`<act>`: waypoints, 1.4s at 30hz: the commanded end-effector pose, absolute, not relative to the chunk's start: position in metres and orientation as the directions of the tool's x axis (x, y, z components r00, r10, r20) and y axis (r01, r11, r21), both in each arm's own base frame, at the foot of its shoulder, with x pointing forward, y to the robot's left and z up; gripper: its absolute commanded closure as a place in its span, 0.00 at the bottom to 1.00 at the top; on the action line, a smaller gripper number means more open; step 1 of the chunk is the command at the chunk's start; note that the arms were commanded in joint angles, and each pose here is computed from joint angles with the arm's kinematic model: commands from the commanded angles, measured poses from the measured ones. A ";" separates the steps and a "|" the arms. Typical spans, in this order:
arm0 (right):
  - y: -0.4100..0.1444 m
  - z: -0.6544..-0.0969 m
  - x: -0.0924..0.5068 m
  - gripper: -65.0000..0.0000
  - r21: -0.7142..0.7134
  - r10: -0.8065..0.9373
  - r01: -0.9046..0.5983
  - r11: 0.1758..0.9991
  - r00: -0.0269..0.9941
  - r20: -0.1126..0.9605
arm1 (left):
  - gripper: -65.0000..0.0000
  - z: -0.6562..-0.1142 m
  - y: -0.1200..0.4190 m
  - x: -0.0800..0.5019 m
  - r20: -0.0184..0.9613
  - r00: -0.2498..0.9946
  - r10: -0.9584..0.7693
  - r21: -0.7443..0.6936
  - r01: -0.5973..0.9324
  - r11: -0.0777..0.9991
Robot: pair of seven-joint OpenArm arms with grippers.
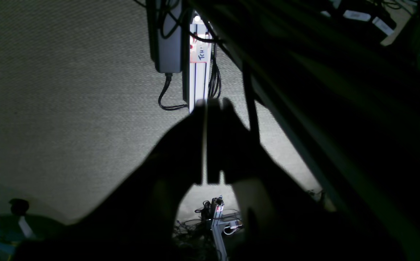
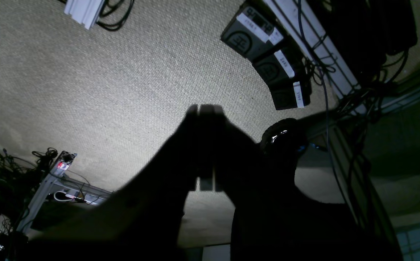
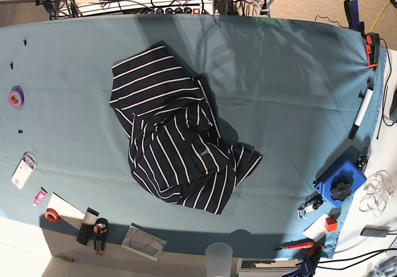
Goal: Layout the t-shirt on the table in an organized manner, then fold the t-shirt properly
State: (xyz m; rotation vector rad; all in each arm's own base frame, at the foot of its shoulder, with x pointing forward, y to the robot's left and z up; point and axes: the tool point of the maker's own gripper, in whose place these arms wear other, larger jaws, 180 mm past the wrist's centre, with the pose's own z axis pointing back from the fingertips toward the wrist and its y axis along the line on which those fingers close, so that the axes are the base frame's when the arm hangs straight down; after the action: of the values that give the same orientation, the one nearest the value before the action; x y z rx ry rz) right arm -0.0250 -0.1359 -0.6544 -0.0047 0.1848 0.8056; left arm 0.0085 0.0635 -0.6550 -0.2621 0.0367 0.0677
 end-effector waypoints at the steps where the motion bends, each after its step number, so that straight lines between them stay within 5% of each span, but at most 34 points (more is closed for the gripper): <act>1: -0.134 -0.654 -0.023 1.00 0.065 0.715 -0.716 0.695 0.679 -0.165 | 1.00 -0.654 0.058 0.010 -0.040 0.997 0.064 -0.273 -0.073 0.959; 25: -0.144 -0.650 -0.026 1.00 0.056 0.711 -0.719 0.693 0.668 -0.218 | 1.00 -0.654 0.067 0.001 -0.042 0.997 0.060 -0.256 -0.069 0.964; 34: -0.200 -0.640 -0.057 1.00 0.026 0.710 -0.735 0.678 0.646 -0.280 | 1.00 -0.647 0.116 -0.033 -0.011 0.999 0.051 -0.162 -0.052 0.985; 42: -0.235 -0.603 -0.049 1.00 -0.048 0.782 -0.797 0.601 0.600 -0.168 | 1.00 -0.624 0.180 -0.032 0.081 0.997 0.002 -0.040 0.001 0.999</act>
State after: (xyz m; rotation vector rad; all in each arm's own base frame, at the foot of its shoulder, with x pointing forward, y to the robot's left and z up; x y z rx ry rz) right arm -0.0462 -0.2330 -0.6036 -0.1224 0.1324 0.9196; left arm -0.0314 0.1760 -0.6252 -0.0440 -0.0765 0.0039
